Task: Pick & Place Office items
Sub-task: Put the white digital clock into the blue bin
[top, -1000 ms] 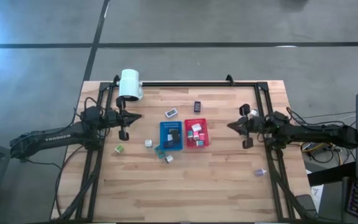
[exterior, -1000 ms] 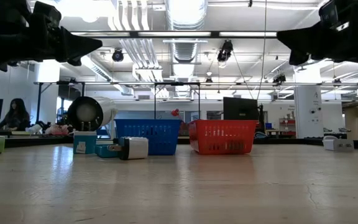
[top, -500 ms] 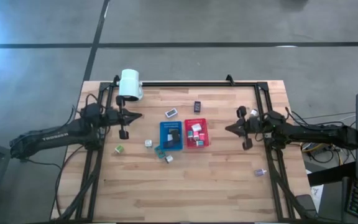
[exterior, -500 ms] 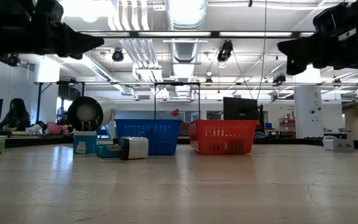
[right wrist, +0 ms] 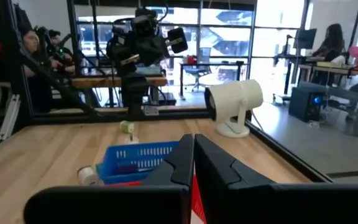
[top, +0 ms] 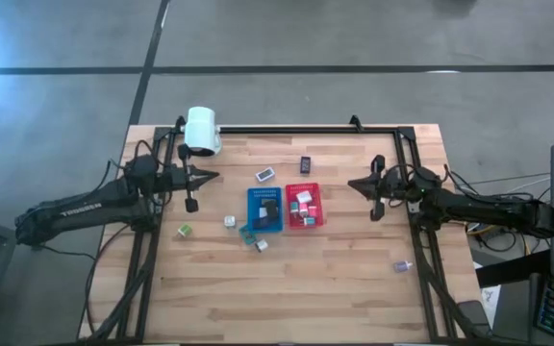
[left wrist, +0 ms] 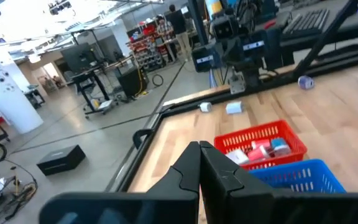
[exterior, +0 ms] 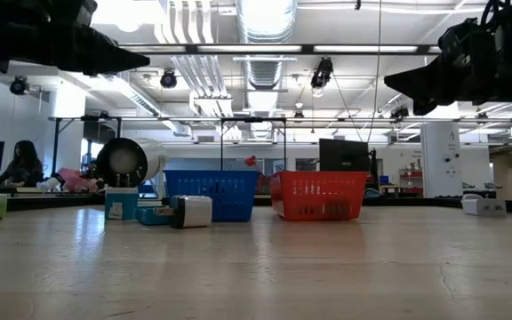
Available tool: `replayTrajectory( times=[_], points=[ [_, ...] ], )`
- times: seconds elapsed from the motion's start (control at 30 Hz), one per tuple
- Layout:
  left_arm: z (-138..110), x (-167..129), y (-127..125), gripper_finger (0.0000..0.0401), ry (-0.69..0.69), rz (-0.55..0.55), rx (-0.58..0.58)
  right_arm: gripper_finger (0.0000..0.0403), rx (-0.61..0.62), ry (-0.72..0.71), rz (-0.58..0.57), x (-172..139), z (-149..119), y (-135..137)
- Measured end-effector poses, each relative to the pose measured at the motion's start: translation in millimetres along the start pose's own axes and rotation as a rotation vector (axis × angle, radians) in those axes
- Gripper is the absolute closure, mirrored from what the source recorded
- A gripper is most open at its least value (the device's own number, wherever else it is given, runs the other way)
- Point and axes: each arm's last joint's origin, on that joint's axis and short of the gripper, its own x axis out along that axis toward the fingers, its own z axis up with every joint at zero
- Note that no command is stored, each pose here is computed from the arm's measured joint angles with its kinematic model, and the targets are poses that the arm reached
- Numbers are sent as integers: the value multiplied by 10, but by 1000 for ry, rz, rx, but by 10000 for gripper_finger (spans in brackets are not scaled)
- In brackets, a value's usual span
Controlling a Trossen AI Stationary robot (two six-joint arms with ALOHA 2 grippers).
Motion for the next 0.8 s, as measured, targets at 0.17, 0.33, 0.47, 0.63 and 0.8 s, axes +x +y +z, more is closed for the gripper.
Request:
replayTrajectory(
  times=[0.17, 0.33, 0.47, 0.63, 0.8],
  points=[
    [1, 3, 1, 396, -7, 3, -2, 394, -10, 30, 2, 17, -36, -4],
    [3, 4, 2, 396, -17, 7, -29, 394, -8, 45, 3, 28, -56, -7],
    [-3, 10, 1, 396, -36, 14, -65, 394, -32, 49, 3, 31, -62, -8],
    [9, 50, 36, 396, -44, 86, -198, 394, -36, 51, 3, 31, -63, -8],
    [-61, 165, 127, 396, 176, 332, -277, 394, -32, 34, 3, 31, -45, -7]
  ],
)
